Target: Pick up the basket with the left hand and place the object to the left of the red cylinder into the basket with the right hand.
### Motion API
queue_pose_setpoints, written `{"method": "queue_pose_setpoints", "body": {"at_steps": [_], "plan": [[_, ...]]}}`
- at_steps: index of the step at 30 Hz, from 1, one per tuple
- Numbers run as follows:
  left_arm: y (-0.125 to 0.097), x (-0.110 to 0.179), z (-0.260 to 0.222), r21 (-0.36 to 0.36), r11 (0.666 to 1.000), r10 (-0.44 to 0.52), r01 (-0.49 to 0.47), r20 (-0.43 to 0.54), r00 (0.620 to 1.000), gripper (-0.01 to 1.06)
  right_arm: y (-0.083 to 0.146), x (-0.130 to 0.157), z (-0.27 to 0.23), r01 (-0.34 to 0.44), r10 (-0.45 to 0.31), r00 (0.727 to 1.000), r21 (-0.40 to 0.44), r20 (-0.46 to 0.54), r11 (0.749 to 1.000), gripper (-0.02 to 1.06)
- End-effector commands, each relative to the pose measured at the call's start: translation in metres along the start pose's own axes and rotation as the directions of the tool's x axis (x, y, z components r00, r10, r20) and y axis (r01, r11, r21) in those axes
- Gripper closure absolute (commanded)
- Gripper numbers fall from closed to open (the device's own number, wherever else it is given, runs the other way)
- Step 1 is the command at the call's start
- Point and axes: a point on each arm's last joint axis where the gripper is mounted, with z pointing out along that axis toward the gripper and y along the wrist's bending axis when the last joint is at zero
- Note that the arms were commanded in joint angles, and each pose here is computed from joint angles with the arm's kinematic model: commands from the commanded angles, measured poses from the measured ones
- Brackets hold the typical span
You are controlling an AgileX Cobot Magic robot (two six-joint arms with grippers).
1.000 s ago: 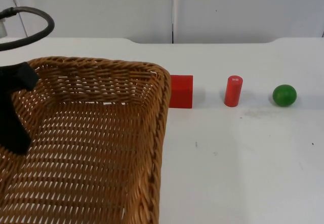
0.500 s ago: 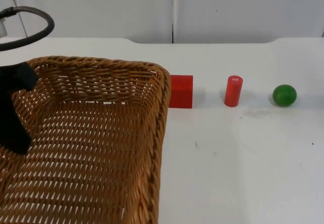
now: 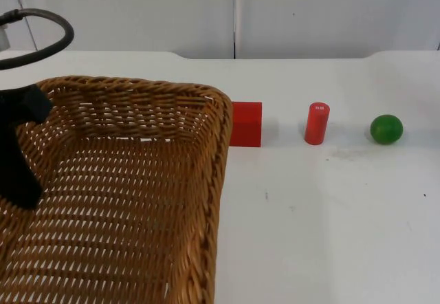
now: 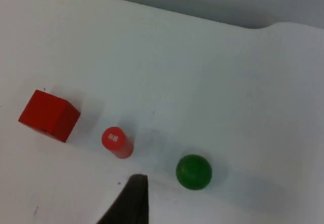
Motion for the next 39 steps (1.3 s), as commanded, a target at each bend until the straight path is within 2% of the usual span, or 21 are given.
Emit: {"method": "queue_pose_setpoints", "body": {"at_steps": [1,2,4,7,8,13,14,17,19,20,23,25,26,27,28,31,33,37,39], "plan": [[-0.004,-0.001,-0.002,0.024,1.000,-0.010,0.009,0.023,1.000,1.05,0.015,-0.016,0.020,0.091,-0.092,0.996,-0.056,-0.010,0.994,-0.01],[-0.004,-0.001,-0.002,0.024,1.000,-0.010,0.009,0.023,1.000,1.05,0.015,-0.016,0.020,0.091,-0.092,0.996,-0.056,-0.010,0.994,-0.01],[-0.004,-0.001,-0.002,0.025,1.000,-0.011,0.010,0.025,1.000,1.05,0.029,-0.024,0.035,0.176,-0.178,0.984,-0.085,-0.020,0.981,-0.01],[-0.004,-0.001,-0.002,0.025,1.000,-0.011,0.010,0.025,1.000,1.05,0.051,-0.033,0.059,0.310,-0.320,0.946,-0.135,-0.057,0.941,-0.01],[-0.004,-0.001,-0.002,0.025,1.000,-0.011,0.010,0.025,1.000,1.05,0.051,-0.033,0.059,0.310,-0.320,0.946,-0.135,-0.057,0.941,-0.01],[-0.005,-0.001,-0.002,0.039,0.999,-0.021,0.020,0.028,0.999,1.05,0.075,-0.036,0.102,0.466,-0.488,0.871,-0.214,-0.060,0.858,-0.01],[-0.005,-0.001,-0.002,0.039,0.999,-0.021,0.020,0.028,0.999,1.05,0.075,-0.036,0.102,0.466,-0.488,0.871,-0.214,-0.060,0.858,-0.01],[-0.007,-0.002,-0.003,0.059,0.998,-0.035,0.033,0.032,0.999,1.05,0.083,-0.028,0.125,0.541,-0.571,0.818,-0.251,-0.065,0.803,-0.01],[-0.007,-0.002,-0.003,0.061,0.998,-0.036,0.034,0.033,0.999,1.05,0.086,-0.023,0.138,0.566,-0.602,0.796,-0.269,-0.068,0.779,-0.01],[-0.007,-0.002,-0.003,0.061,0.998,-0.036,0.034,0.033,0.999,1.05,0.086,-0.023,0.138,0.566,-0.602,0.796,-0.269,-0.068,0.779,-0.01],[-0.007,-0.002,-0.002,0.057,0.998,-0.033,0.032,0.032,0.999,1.05,0.090,-0.018,0.156,0.606,-0.640,0.767,-0.270,-0.050,0.748,-0.01],[-0.007,-0.002,-0.003,0.060,0.998,-0.036,0.034,0.033,0.999,1.05,0.095,-0.016,0.166,0.648,-0.677,0.736,-0.280,-0.010,0.709,-0.01],[-0.007,-0.002,-0.003,0.060,0.998,-0.036,0.034,0.033,0.999,1.05,0.095,-0.015,0.169,0.652,-0.682,0.732,-0.284,-0.007,0.703,-0.01],[-0.007,-0.002,-0.003,0.060,0.998,-0.036,0.034,0.033,0.999,1.05,0.101,-0.012,0.176,0.670,-0.699,0.715,-0.303,0.017,0.677,-0.01],[-0.007,-0.002,-0.003,0.060,0.998,-0.036,0.034,0.033,0.999,1.05,0.101,-0.012,0.176,0.670,-0.699,0.715,-0.303,0.017,0.677,-0.01],[-0.007,-0.002,-0.003,0.061,0.997,-0.039,0.037,0.032,0.999,1.05,0.103,-0.008,0.192,0.684,-0.718,0.695,-0.327,0.024,0.652,-0.01],[-0.007,-0.002,-0.003,0.061,0.997,-0.039,0.037,0.032,0.999,1.05,0.104,-0.008,0.196,0.685,-0.721,0.693,-0.337,0.027,0.646,-0.01],[-0.007,-0.002,-0.003,0.061,0.997,-0.039,0.037,0.032,0.999,1.05,0.106,-0.008,0.218,0.688,-0.735,0.677,-0.385,0.033,0.616,-0.01],[-0.007,-0.002,-0.003,0.061,0.997,-0.039,0.037,0.032,0.999,1.05,0.108,-0.008,0.223,0.679,-0.731,0.682,-0.403,0.038,0.613,-0.01]]}}
